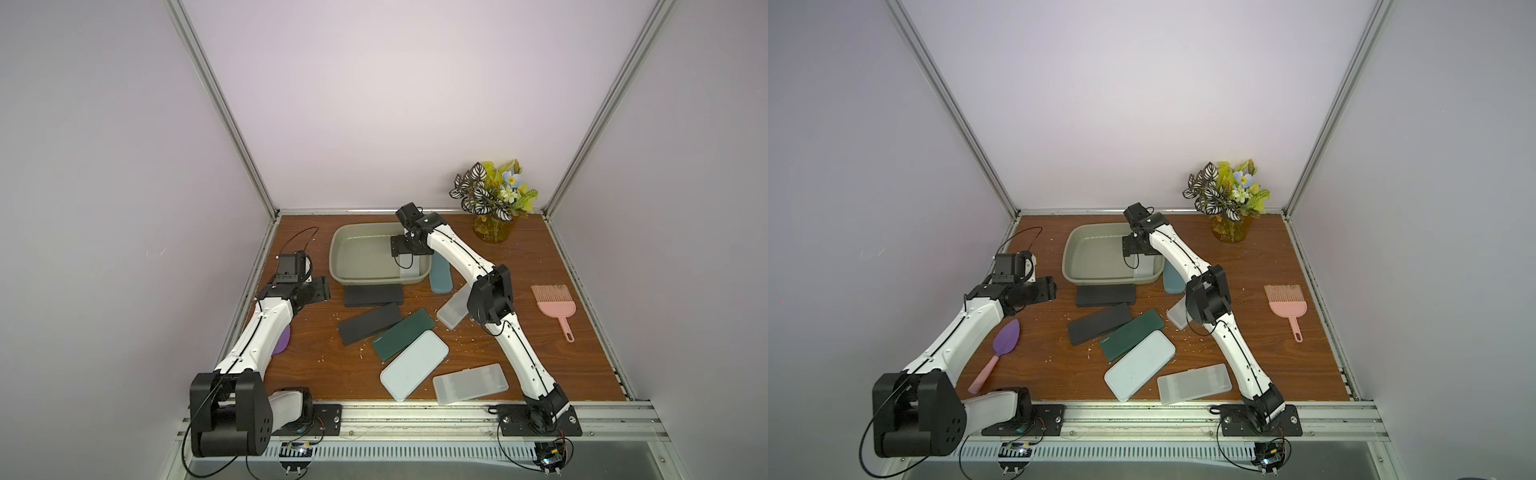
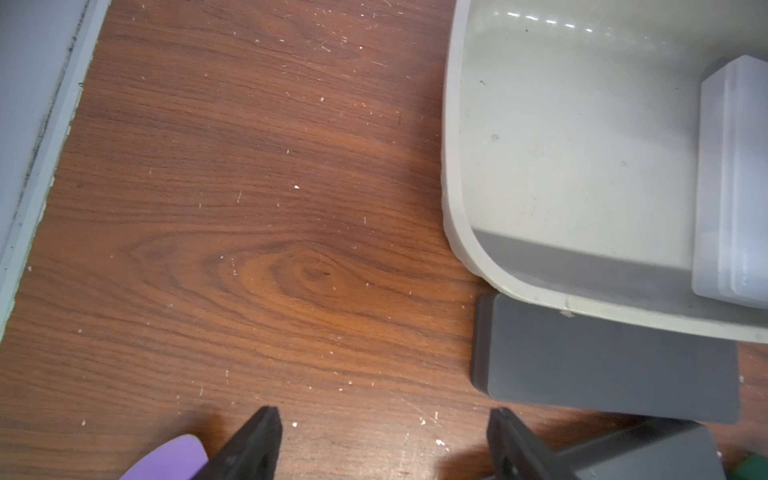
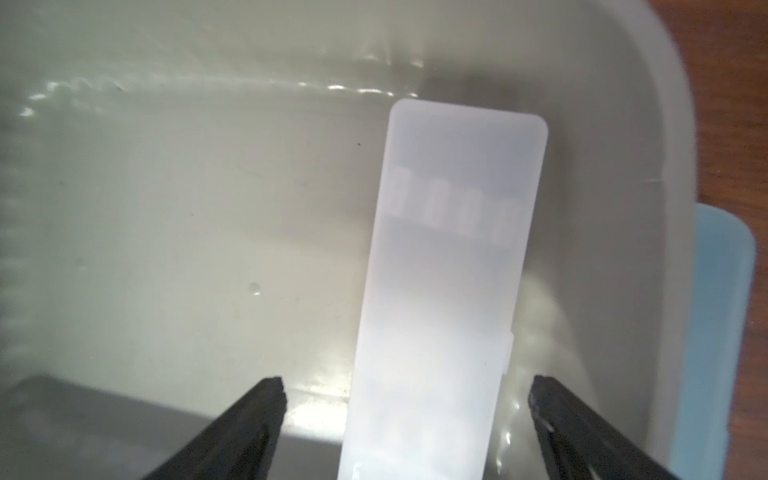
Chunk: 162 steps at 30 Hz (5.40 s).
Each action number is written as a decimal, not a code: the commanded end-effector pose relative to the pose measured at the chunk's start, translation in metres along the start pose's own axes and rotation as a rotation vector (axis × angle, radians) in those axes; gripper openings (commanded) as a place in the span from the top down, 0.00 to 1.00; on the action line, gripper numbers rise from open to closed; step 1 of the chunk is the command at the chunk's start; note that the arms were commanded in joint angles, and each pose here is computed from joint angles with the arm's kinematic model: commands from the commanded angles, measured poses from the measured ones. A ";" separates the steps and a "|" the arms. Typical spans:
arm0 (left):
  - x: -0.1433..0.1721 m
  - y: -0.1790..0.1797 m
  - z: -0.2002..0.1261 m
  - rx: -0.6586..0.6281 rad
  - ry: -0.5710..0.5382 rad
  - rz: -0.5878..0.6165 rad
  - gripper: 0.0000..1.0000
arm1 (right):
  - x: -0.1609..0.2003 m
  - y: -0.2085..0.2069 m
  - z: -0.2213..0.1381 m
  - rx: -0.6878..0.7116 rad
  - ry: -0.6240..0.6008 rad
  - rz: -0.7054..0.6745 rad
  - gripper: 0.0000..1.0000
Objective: Put the pencil case into the storage box
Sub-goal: Place the pencil case at the storage box, then pick up the pencil case from the center of the board, then place the pencil case at the storage box.
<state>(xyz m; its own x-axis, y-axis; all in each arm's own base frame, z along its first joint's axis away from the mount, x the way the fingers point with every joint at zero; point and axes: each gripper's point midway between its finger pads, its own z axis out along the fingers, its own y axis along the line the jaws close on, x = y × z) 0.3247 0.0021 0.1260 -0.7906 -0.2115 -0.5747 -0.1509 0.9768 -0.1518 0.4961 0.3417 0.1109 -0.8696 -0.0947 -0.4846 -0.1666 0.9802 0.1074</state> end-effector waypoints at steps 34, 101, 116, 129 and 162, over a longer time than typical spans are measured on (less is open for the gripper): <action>0.106 -0.129 -0.008 0.039 0.332 0.434 0.15 | 0.162 -0.155 -0.141 0.067 -0.002 0.208 0.01; 0.169 -0.139 0.040 0.183 0.607 0.881 0.16 | 0.192 -0.148 -0.118 -0.006 0.070 0.182 0.01; 0.103 -0.171 -0.012 0.240 0.387 0.836 0.26 | 0.188 -0.148 -0.124 -0.015 0.051 0.183 0.01; 0.108 -0.169 -0.027 0.270 0.406 0.798 0.30 | 0.190 -0.147 -0.124 -0.023 0.051 0.182 0.01; -0.137 -0.158 0.024 -0.092 -0.249 0.383 0.29 | 0.179 -0.132 -0.121 -0.085 0.060 0.166 0.01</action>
<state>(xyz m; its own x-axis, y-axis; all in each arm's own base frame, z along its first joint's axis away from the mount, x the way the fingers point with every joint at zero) 0.4433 -0.1339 0.1952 -0.6988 0.2464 -0.6715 0.1407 0.9678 0.2087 0.2954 0.1642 0.1014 -0.9270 0.0565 -0.3708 -0.0287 0.9750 0.2203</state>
